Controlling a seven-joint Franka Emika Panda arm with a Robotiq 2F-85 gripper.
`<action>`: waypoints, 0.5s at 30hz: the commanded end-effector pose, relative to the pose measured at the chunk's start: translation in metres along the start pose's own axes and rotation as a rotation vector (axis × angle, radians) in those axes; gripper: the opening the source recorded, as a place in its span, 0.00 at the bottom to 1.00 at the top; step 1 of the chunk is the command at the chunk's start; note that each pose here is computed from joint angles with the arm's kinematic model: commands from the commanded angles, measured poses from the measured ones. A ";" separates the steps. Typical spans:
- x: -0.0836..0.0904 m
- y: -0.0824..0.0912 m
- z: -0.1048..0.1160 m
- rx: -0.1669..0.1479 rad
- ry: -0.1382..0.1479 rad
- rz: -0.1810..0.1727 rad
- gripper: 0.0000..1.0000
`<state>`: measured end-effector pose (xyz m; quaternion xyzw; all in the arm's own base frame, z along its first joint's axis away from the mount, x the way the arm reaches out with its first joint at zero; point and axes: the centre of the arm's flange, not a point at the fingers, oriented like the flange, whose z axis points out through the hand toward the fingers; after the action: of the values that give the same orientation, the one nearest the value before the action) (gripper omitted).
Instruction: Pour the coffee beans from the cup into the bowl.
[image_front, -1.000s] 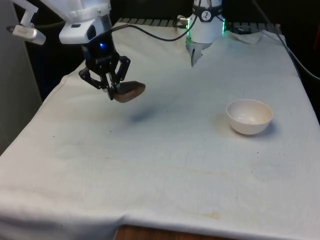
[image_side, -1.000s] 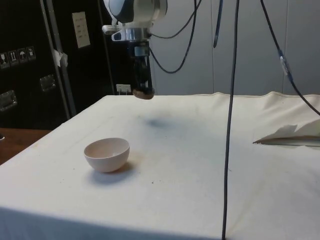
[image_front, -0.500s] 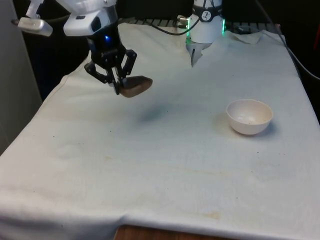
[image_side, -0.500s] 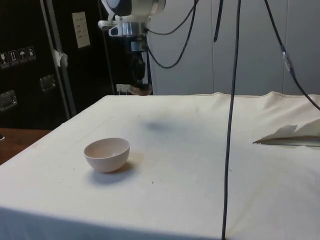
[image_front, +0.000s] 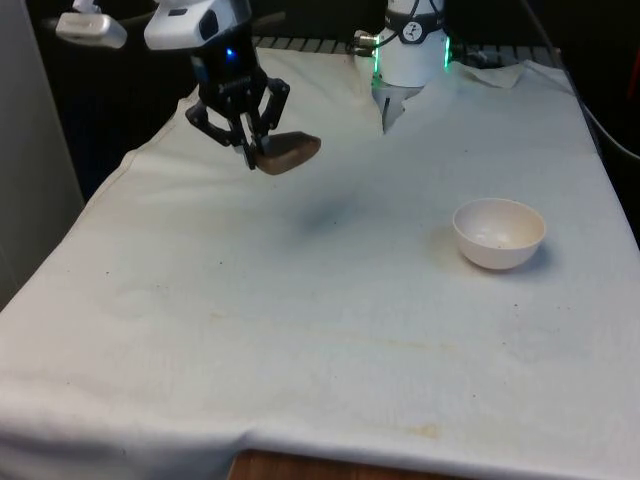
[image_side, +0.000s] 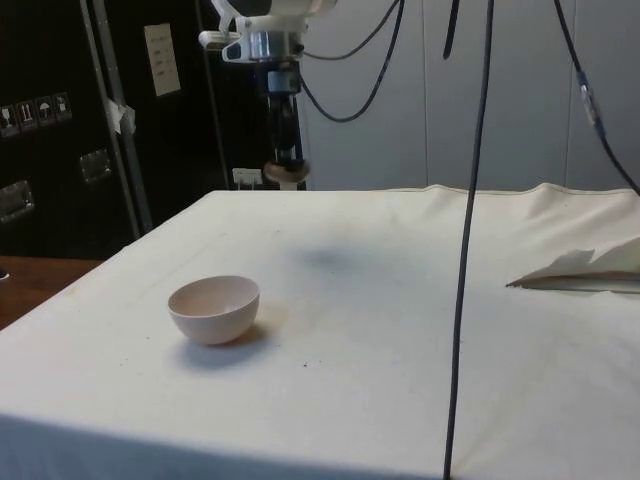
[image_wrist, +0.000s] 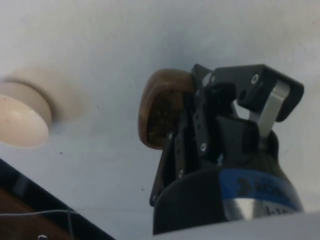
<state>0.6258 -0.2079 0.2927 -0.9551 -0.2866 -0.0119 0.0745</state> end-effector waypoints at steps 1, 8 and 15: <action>-0.001 -0.003 -0.003 -0.012 -0.003 0.006 0.00; -0.007 -0.016 -0.010 -0.001 -0.001 0.015 0.00; -0.007 -0.026 -0.015 0.006 0.007 0.028 0.00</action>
<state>0.6067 -0.1947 0.3088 -0.9576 -0.2750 -0.0129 0.0850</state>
